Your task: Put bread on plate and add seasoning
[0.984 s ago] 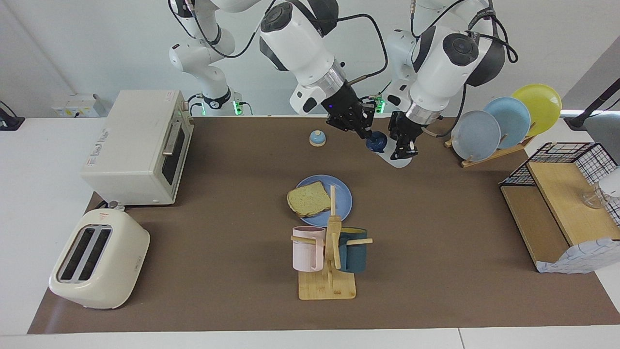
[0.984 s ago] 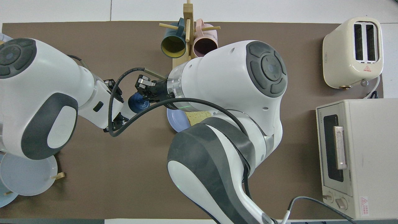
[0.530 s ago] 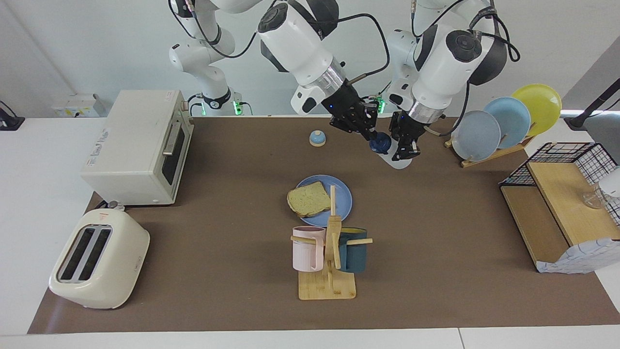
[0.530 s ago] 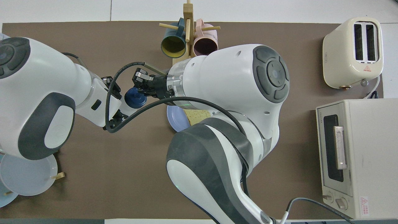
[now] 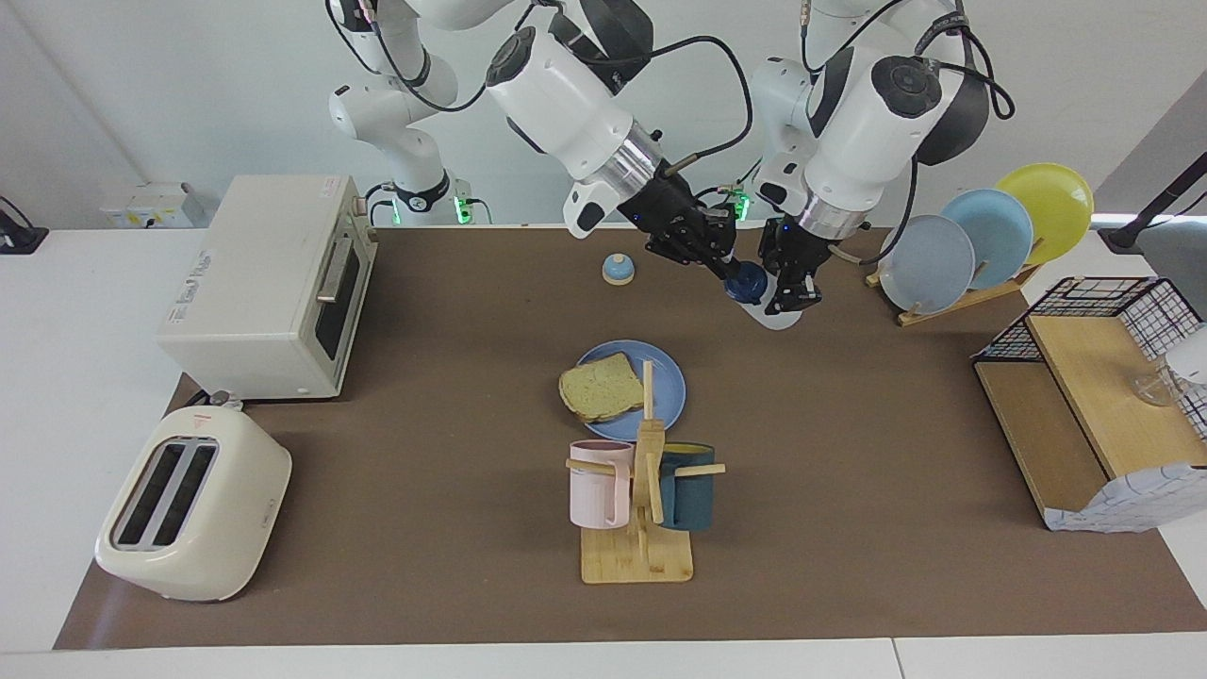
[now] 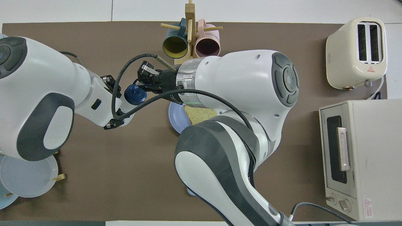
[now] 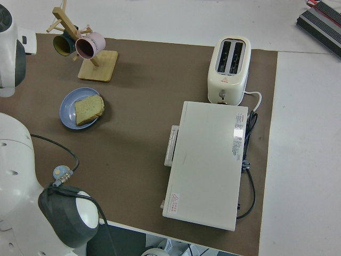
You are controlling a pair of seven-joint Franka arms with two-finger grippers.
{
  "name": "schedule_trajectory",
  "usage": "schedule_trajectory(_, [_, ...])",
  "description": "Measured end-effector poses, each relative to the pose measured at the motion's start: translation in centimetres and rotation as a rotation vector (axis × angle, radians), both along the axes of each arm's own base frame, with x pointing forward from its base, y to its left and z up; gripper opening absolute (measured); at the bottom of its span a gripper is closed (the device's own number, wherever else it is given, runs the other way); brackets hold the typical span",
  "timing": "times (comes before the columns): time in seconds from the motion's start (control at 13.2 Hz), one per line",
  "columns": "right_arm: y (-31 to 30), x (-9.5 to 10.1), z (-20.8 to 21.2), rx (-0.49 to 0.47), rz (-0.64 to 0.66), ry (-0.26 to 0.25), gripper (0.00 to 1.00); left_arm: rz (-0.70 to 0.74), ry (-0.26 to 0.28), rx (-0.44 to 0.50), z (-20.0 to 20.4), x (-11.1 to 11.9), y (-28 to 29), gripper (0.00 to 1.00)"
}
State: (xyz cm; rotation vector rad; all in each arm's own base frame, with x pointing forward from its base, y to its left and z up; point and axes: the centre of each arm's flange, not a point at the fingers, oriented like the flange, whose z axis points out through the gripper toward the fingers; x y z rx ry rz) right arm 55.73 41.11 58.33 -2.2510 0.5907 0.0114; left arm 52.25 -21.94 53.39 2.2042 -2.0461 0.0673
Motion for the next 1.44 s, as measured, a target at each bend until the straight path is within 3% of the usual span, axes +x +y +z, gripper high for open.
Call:
schedule_trajectory(0.61, [-1.3,0.4,-0.8,0.085,-0.092,0.02,0.13,0.007,-0.013,-0.005,0.2,0.2,0.0,0.44])
schedule_trajectory(0.76, [-2.5,1.2,-0.2,0.102,-0.135,-0.006,0.11,-0.007,0.006,0.001,-0.2,-0.2,-0.2,0.44])
schedule_trajectory(1.06, [-3.3,1.7,-0.5,0.1,-0.147,-0.007,0.11,-0.019,0.005,0.001,-0.1,-0.4,-0.7,0.44])
schedule_trajectory(1.13, [-3.4,1.7,-0.7,0.095,-0.141,-0.014,0.15,-0.018,0.006,0.001,-0.2,-0.4,-0.7,0.44])
schedule_trajectory(1.29, [-4.1,2.1,-0.6,0.088,-0.136,-0.033,0.39,-0.016,0.024,0.008,-0.6,-0.5,-0.4,0.44])
schedule_trajectory(1.44, [-4.4,1.9,-1.0,0.06,-0.103,-0.016,0.64,-0.015,0.027,0.01,-0.8,-0.6,-0.4,0.44])
